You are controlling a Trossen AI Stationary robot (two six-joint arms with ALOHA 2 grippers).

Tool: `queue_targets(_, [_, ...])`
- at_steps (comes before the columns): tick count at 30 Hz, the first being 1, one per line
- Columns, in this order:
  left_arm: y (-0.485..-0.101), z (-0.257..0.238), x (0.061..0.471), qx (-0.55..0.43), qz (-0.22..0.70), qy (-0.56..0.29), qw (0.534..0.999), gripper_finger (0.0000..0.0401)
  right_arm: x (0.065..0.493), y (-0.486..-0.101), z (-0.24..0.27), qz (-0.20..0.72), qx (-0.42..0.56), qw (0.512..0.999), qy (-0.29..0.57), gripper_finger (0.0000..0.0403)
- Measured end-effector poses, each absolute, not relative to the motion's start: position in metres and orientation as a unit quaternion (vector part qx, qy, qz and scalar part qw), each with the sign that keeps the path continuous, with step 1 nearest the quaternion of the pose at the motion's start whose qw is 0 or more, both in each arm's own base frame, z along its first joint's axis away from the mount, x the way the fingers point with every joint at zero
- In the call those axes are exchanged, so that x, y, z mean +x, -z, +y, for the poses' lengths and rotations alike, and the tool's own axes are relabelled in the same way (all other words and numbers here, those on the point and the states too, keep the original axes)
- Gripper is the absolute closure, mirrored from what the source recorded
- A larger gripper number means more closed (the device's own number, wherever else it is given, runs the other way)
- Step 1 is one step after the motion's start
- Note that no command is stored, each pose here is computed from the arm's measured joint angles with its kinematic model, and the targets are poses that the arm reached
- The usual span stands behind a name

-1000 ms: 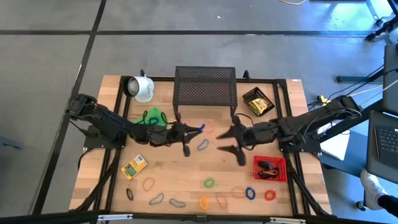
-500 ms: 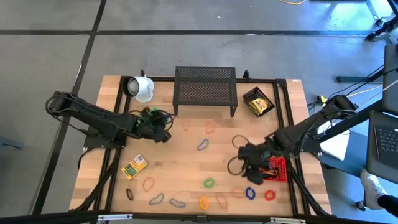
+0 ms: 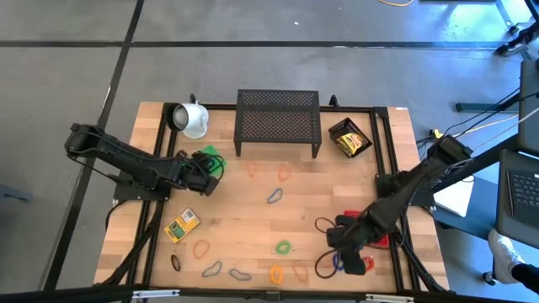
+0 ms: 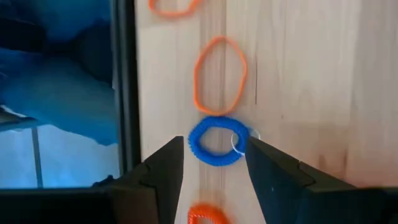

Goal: Pick & Place Office Desk Supplies
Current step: Put the top blue spring keychain into the green bin, then put the blue spring keychain into the green bin

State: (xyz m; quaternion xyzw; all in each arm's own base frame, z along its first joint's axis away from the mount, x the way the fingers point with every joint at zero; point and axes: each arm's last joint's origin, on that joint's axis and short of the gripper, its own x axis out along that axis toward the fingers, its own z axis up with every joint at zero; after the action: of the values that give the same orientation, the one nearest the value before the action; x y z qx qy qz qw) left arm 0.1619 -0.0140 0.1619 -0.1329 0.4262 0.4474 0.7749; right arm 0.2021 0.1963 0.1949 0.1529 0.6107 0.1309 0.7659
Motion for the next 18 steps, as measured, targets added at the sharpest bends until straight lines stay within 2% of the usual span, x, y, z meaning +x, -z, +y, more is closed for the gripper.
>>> queue_targets(5, [-0.159,-0.015,0.161,-0.150,0.436,-0.442,0.769,0.0367,0.201,-0.178,0.208,0.629,0.165,0.753,-0.097,0.0230])
queue_targets(10, [-0.159,-0.015,0.161,-0.153,0.437,-0.440,0.770,0.0328,0.201,-0.159,0.216,0.651,0.166,0.737,-0.075,0.0217])
queue_targets(18, [-0.166,-0.017,0.166,-0.152,0.443,-0.422,0.776,0.0278,0.200,-0.142,0.222,0.644,0.061,0.755,-0.110,0.0194])
